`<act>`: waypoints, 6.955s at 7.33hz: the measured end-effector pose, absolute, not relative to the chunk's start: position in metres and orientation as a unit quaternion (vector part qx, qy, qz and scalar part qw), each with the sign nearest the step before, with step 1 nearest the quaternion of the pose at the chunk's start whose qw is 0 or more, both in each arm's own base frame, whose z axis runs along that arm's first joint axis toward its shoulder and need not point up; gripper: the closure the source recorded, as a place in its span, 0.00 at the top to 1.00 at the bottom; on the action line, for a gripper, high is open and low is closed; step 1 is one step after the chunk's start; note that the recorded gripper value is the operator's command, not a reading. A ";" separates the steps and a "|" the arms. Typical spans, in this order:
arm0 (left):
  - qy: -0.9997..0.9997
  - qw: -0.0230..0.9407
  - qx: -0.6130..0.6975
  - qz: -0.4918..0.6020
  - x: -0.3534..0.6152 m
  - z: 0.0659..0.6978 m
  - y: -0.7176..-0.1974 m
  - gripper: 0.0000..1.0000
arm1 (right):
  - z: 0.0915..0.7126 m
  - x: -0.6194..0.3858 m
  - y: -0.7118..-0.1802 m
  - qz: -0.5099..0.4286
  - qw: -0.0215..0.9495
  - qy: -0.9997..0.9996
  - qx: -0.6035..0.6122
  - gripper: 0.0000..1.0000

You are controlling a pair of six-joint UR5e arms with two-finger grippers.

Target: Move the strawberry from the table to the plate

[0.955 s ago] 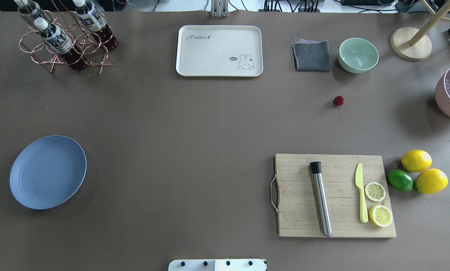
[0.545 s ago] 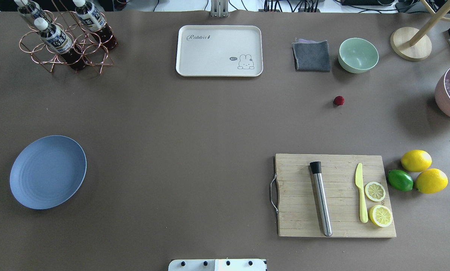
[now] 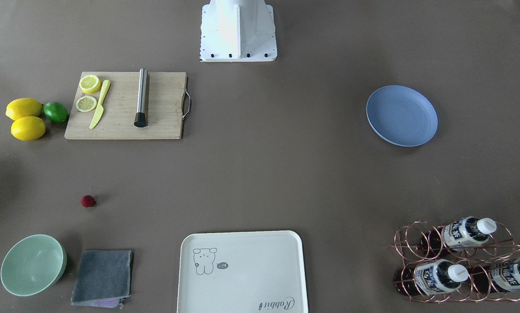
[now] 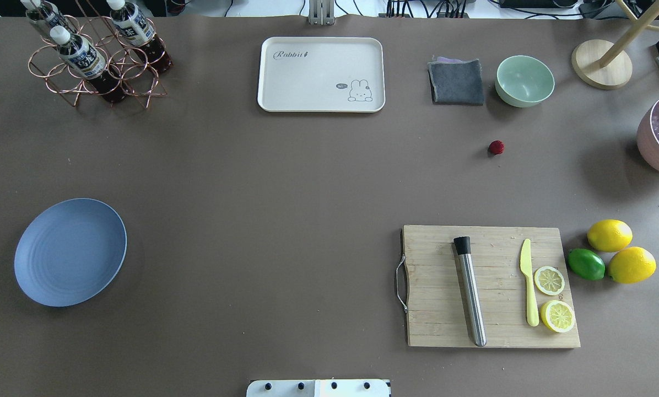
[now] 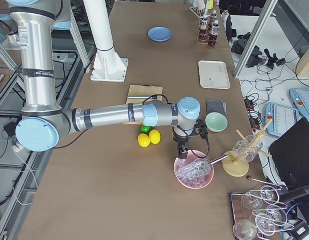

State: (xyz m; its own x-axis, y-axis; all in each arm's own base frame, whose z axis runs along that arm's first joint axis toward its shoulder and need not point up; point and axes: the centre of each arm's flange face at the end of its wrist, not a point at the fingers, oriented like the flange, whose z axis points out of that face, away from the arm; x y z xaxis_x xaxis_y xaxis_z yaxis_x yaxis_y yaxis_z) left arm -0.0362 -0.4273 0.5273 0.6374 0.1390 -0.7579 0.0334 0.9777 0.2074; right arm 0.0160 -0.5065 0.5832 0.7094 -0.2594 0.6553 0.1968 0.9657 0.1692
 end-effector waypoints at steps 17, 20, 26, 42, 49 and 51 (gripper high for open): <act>0.474 0.879 0.051 -0.003 0.190 0.609 -0.415 0.85 | 0.570 -0.020 -0.503 -0.122 0.911 -0.394 0.024 1.00; 0.482 0.875 0.036 -0.002 0.209 0.617 -0.396 0.74 | 0.577 -0.022 -0.502 -0.121 0.911 -0.395 0.017 1.00; 0.463 0.885 0.044 -0.006 0.211 0.631 -0.386 0.03 | 0.575 -0.023 -0.503 -0.121 0.908 -0.400 0.017 1.00; 0.550 0.833 0.003 -0.057 0.486 0.288 -0.474 0.00 | 0.581 -0.024 -0.502 -0.119 0.906 -0.406 0.011 1.00; 0.543 0.836 -0.002 -0.081 0.523 0.296 -0.477 0.70 | 0.564 -0.038 -0.512 -0.108 0.907 -0.407 0.009 1.00; 0.548 0.832 0.001 -0.085 0.510 0.290 -0.477 0.70 | 0.531 -0.076 -0.531 -0.095 0.907 -0.410 0.001 1.00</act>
State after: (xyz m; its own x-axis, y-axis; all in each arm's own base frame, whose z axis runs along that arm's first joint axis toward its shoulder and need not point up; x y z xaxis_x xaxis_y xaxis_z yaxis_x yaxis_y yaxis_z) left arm 0.5102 -0.4774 0.2895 0.3840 -0.1397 -0.9127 0.1430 0.9856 -0.0907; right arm -0.0761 -0.5309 0.5313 0.6462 -0.1732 0.7432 0.1721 0.9819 0.0793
